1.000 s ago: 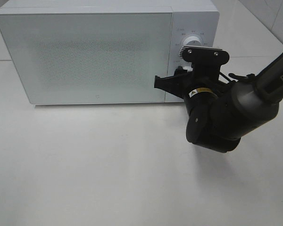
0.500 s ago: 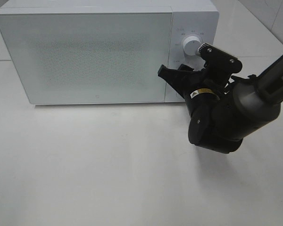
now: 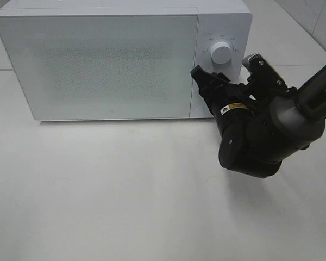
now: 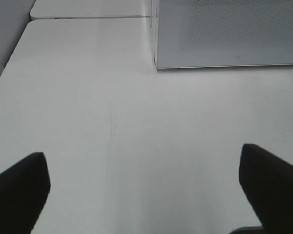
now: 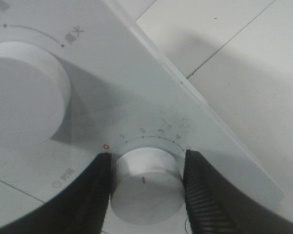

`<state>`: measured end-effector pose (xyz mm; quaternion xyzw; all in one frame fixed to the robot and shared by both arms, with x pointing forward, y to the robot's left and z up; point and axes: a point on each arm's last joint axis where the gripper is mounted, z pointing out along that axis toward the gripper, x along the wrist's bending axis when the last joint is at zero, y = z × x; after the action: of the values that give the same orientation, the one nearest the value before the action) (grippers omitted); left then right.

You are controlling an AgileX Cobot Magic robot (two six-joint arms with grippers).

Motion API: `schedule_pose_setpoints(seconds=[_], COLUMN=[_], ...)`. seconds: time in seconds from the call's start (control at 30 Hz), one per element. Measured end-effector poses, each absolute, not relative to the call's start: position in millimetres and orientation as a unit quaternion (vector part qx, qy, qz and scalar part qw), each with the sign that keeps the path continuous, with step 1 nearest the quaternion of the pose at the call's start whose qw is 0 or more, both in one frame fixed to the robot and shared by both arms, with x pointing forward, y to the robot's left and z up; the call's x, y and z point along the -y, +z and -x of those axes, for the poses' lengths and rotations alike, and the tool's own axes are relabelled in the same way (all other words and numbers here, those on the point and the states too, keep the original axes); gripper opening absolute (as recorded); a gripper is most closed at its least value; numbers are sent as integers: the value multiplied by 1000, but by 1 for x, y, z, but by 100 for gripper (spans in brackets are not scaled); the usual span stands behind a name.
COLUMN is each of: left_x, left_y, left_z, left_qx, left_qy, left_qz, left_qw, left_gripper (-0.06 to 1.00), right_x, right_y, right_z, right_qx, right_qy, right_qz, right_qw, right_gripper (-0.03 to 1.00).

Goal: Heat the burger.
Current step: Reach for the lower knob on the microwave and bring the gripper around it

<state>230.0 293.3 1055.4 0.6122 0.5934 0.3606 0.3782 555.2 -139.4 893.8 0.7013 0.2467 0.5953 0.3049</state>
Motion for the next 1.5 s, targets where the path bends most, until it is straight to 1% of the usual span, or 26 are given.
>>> schedule_pose_setpoints(seconds=[0.3,0.33,0.83,1.0,1.23,1.3,1.5], left_x=[-293,-293,-293,-293,-293,-293,-293], left_y=[1055,1055,1055,1055,1055,1055,1055], left_z=[-230,-230,-230,-230,-230,-230,-230], left_qx=[-593,-593,-593,-593,-593,-593,-593], left_qy=[361,361,361,361,361,361,361], left_qz=[-612,-612,-612,-612,-612,-612,-612], left_qw=[378,378,378,378,378,378,378], left_gripper=[97,97,97,97,97,97,97], right_x=[140,140,140,140,140,140,140], right_y=[893,893,891,891,891,890,890], right_z=[-554,-554,-555,-554,-554,-554,-554], right_qx=[-194,-180,-109,-69,-40,-15,9], right_qy=[617,623,643,652,657,661,663], right_qz=[-717,-721,-735,-740,-743,-744,-744], right_qw=[258,246,185,149,124,101,79], right_gripper=[44,44,44,44,44,44,44])
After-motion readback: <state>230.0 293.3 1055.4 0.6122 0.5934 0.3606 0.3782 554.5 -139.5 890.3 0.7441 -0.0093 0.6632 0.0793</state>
